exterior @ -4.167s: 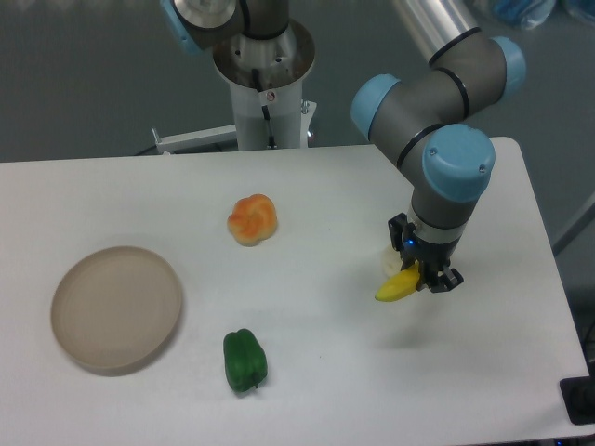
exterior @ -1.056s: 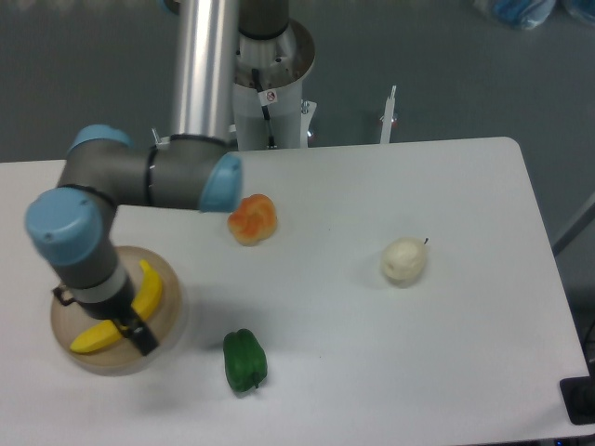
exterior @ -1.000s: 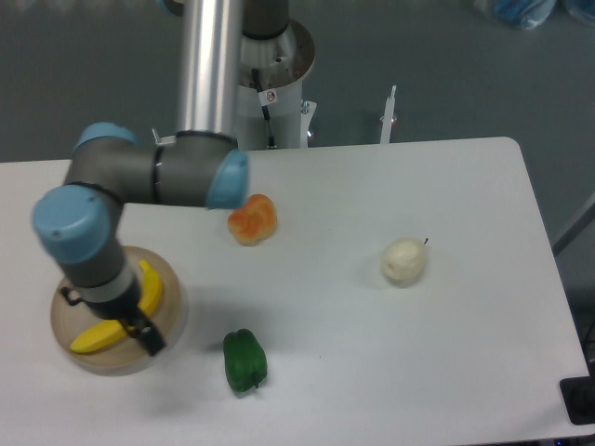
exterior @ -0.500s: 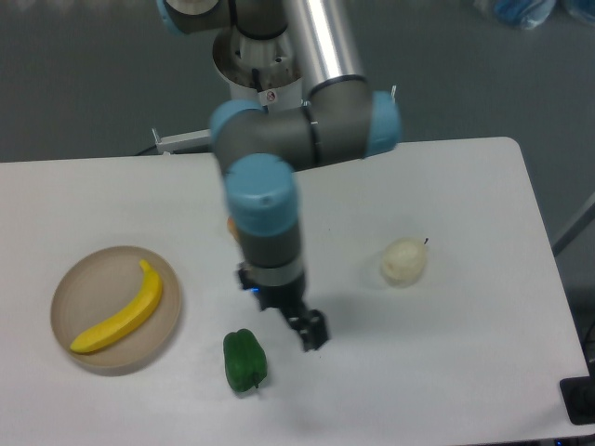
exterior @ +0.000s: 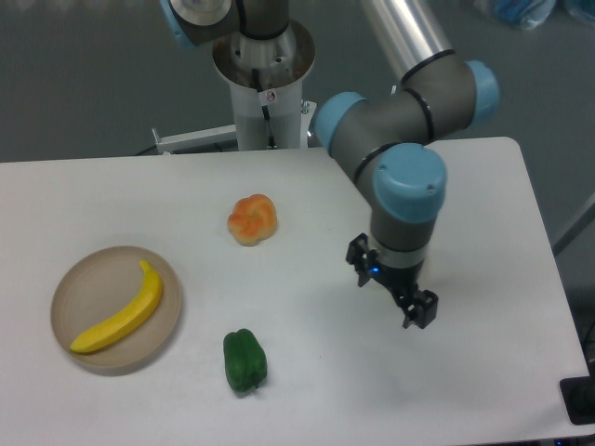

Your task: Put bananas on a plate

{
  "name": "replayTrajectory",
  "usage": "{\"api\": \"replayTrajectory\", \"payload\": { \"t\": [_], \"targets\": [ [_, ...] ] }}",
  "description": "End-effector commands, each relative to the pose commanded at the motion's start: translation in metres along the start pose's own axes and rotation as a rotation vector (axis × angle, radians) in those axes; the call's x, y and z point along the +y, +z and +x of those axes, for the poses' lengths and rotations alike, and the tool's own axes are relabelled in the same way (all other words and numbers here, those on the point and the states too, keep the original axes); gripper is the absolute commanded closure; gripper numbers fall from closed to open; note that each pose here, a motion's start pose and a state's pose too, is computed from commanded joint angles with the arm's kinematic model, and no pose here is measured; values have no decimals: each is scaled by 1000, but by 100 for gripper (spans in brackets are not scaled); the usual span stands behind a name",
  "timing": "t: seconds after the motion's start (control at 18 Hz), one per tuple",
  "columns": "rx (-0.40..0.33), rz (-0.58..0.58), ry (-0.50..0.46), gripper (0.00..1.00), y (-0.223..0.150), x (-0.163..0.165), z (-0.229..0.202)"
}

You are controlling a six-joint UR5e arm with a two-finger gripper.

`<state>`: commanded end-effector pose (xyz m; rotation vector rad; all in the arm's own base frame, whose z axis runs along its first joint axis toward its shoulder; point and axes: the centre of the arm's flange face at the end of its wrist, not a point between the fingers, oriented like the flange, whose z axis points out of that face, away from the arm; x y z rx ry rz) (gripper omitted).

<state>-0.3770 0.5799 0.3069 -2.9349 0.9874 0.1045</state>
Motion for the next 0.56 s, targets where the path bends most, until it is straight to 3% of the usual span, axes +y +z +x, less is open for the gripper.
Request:
{"api": "replayTrajectory", "payload": {
  "t": [0.56],
  "targets": [
    [12, -1, -11, 0, 4, 10, 4]
  ]
}}
